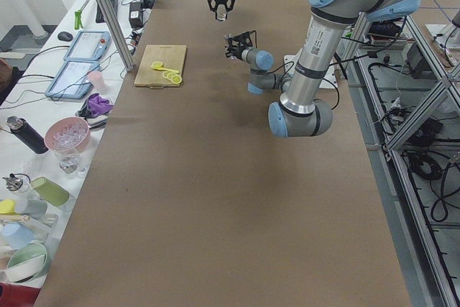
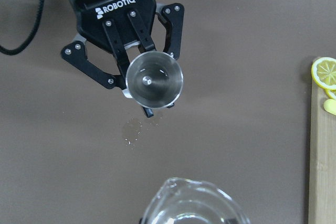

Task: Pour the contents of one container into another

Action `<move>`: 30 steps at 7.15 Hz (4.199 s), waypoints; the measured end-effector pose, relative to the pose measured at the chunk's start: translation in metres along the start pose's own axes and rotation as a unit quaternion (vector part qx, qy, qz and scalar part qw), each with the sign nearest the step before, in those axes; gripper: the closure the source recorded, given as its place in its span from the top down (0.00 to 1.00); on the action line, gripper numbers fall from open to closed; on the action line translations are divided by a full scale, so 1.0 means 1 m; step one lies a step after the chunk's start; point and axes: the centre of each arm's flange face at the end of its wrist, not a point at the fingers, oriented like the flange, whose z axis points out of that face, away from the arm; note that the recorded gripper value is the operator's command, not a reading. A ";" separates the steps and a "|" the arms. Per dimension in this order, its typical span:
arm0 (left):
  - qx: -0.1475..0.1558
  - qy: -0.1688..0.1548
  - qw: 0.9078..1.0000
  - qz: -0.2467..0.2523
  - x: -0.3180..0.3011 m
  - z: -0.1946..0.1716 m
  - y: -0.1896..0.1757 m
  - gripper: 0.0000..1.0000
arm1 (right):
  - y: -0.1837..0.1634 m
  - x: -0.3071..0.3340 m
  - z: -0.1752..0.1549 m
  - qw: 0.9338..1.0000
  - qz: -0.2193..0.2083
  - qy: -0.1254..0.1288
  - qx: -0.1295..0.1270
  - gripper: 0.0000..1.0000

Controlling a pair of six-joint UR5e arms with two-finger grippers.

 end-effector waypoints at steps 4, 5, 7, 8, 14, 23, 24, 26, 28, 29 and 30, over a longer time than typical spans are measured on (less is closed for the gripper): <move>0.004 -0.007 1.000 0.011 -0.001 0.000 -0.002 0.00 | -0.016 -0.006 0.005 1.000 -0.002 -0.006 -0.008 0.00; 0.006 -0.010 1.000 0.012 -0.001 0.000 -0.002 0.00 | -0.020 -0.006 0.005 1.000 -0.001 -0.006 -0.010 0.00; 0.006 -0.012 1.000 0.013 -0.002 0.001 -0.003 0.00 | -0.029 -0.009 0.006 1.000 0.001 -0.007 -0.018 0.00; 0.006 -0.013 1.000 0.013 -0.003 0.001 -0.003 0.00 | -0.031 -0.011 0.007 1.000 0.000 -0.008 -0.022 0.00; 0.009 -0.023 1.000 0.014 -0.005 0.001 -0.003 0.00 | -0.047 -0.014 0.009 0.999 -0.001 -0.001 -0.045 0.00; 0.008 -0.024 0.999 0.024 -0.005 0.001 -0.001 0.00 | -0.069 -0.017 0.023 0.996 0.012 0.004 -0.091 0.00; 0.008 -0.024 0.999 0.026 -0.005 0.001 -0.001 0.00 | -0.071 -0.015 0.022 0.995 0.014 0.006 -0.098 0.00; 0.008 -0.024 0.999 0.026 -0.005 0.001 -0.001 0.00 | -0.079 -0.008 0.024 0.994 0.020 0.008 -0.108 0.00; 0.007 -0.025 0.999 0.026 -0.006 0.001 -0.001 0.00 | -0.085 -0.006 0.025 0.992 0.027 0.010 -0.120 0.00; 0.007 -0.025 0.999 0.026 -0.006 0.001 -0.001 0.00 | -0.087 -0.006 0.024 0.992 0.028 0.011 -0.125 0.00; 0.007 -0.024 0.999 0.026 -0.006 0.001 -0.001 0.00 | -0.089 -0.006 0.025 0.991 0.028 0.013 -0.129 0.00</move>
